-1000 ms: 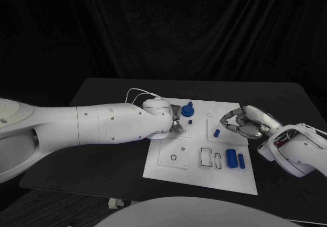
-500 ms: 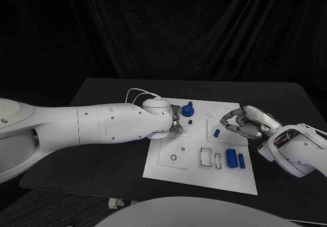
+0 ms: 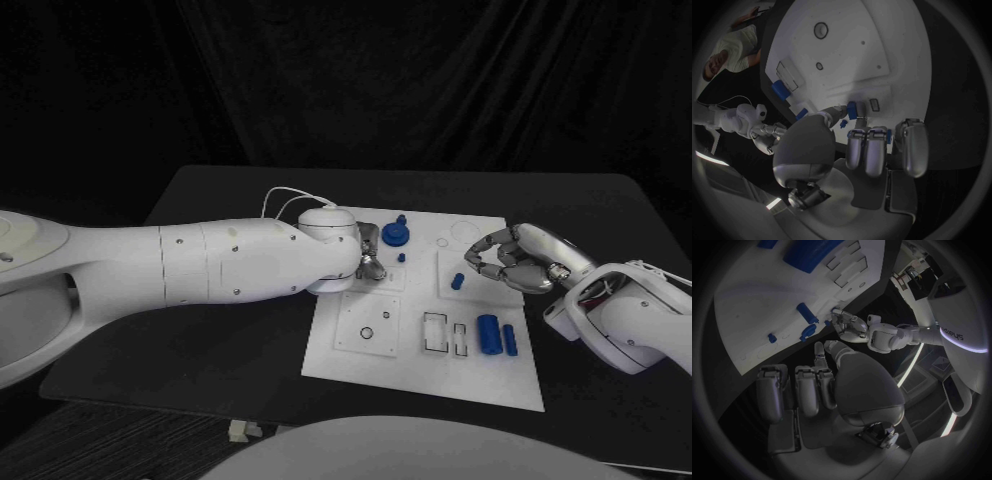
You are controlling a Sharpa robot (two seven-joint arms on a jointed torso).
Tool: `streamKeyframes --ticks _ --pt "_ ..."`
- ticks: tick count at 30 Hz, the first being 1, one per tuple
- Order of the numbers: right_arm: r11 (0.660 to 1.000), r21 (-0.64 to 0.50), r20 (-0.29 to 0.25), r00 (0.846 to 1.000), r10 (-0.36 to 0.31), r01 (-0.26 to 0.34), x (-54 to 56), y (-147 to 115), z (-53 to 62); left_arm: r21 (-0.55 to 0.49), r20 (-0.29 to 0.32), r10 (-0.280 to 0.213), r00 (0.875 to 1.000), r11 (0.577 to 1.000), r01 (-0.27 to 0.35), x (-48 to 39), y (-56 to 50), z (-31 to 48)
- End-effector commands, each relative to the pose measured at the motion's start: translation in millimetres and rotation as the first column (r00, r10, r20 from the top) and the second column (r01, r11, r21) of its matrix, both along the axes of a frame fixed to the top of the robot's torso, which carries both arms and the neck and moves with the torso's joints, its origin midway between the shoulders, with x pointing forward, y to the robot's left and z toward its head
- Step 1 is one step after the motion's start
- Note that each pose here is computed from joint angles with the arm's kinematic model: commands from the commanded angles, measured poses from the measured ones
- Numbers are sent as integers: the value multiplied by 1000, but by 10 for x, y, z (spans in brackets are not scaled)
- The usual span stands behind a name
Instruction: Assemble the parts on the task board
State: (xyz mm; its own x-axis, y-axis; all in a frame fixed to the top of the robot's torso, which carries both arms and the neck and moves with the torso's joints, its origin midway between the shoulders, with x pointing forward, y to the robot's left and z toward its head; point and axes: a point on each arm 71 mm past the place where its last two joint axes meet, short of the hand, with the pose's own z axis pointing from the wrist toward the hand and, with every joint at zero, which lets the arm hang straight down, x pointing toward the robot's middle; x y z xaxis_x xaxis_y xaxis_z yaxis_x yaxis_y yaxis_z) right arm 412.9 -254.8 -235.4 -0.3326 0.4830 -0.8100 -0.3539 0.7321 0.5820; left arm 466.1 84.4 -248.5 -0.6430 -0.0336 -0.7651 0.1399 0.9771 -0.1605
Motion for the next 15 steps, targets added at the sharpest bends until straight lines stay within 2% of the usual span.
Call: streamKeyframes --ticks 1,15 --pt "1000 -6 -14 1000 -10 10 -7 -8 -17 2 -53 -36 998 999 36 -72 -53 -71" --pt "1000 -7 -15 1000 -5 4 -3 3 -23 7 -62 -47 997 999 48 -56 -57 -87"
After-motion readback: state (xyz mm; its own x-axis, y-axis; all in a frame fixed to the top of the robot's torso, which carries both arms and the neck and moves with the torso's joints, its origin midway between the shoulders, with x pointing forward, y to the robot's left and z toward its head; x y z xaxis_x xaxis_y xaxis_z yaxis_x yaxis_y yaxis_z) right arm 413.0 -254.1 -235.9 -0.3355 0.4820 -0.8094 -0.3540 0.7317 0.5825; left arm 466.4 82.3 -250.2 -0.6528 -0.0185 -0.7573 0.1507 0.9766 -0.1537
